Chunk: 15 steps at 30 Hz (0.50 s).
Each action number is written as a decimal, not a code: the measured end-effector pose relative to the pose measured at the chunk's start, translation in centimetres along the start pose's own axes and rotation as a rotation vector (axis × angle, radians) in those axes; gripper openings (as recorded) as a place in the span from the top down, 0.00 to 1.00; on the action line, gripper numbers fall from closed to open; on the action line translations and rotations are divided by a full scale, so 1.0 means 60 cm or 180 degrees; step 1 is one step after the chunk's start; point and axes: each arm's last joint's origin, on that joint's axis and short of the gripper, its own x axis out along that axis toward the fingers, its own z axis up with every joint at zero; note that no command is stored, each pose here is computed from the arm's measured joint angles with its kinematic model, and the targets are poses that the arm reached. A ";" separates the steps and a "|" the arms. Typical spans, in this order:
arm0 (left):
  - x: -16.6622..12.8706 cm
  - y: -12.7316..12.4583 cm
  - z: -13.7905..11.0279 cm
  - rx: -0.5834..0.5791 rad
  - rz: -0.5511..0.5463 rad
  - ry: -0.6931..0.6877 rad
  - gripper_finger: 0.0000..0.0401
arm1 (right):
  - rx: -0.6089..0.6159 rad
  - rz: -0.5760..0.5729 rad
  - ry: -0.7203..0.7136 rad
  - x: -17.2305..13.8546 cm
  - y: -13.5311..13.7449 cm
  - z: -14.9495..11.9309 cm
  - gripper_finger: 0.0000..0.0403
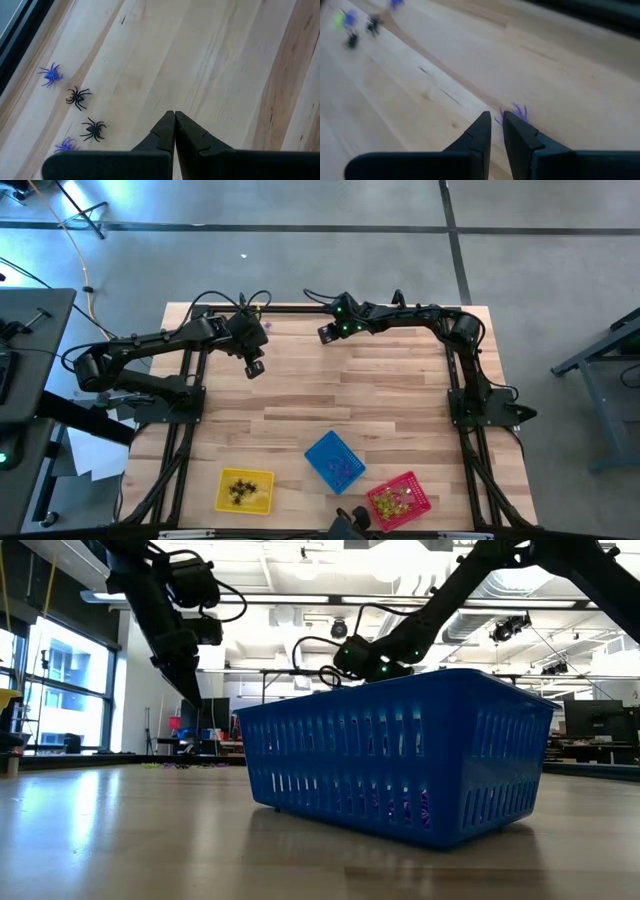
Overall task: Sort Halloween decoration
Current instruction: Put the violet spider toy into the blue bin
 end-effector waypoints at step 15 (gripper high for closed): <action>0.000 0.000 0.000 -0.0003 0.0000 -0.0001 1.00 | -0.0156 0.0127 -0.0053 -0.002 -0.005 0.009 0.88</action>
